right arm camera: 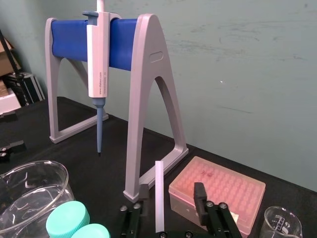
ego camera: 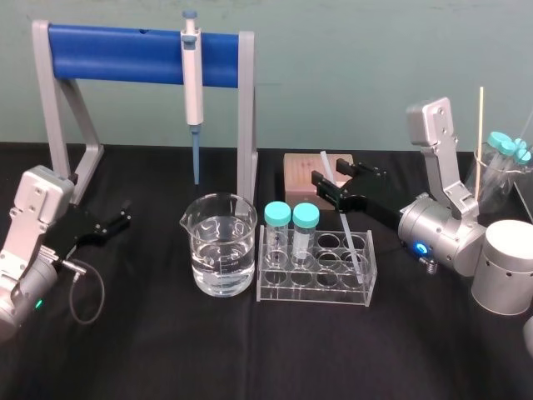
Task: Pick up the stirring rod with one hand, then place it down.
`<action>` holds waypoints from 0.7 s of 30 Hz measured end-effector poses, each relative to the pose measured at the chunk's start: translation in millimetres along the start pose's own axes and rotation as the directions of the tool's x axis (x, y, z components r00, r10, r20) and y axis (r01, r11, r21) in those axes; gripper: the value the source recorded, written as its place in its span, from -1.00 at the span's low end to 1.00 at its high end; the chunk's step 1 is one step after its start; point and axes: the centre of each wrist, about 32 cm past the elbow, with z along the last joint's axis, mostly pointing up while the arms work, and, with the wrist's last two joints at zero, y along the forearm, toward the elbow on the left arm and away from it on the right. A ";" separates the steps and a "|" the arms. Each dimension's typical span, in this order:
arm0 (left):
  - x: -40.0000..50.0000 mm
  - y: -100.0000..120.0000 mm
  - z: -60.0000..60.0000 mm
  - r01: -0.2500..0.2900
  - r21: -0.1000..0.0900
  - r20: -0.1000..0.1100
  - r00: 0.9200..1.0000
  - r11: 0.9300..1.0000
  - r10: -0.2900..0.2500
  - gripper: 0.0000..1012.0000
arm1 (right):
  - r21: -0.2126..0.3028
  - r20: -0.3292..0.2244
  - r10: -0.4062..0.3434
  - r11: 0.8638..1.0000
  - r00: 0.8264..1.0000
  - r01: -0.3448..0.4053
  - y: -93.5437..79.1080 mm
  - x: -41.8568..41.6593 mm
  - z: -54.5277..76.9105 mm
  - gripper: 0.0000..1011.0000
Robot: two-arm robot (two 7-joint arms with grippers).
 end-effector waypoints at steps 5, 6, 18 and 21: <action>0.0 0.0 0.0 0.000 0.000 0.000 1.000 1.000 0.000 0.98 | 0.000 -0.001 0.000 1.000 1.000 0.000 0.0 0.0 0.0 -0.07; 0.0 0.0 0.0 0.000 0.000 0.000 1.000 1.000 0.000 0.98 | 0.001 -0.001 0.000 1.000 1.000 0.000 0.0 0.0 0.0 -0.19; 0.0 0.0 0.0 0.000 0.000 0.000 1.000 1.000 0.000 0.98 | 0.002 0.000 0.000 1.000 1.000 0.000 0.0 0.0 0.0 -0.86; 0.0 0.0 0.0 0.000 0.000 0.000 1.000 1.000 0.000 0.98 | 0.002 0.000 0.000 1.000 1.000 0.000 0.0 0.0 0.0 -0.86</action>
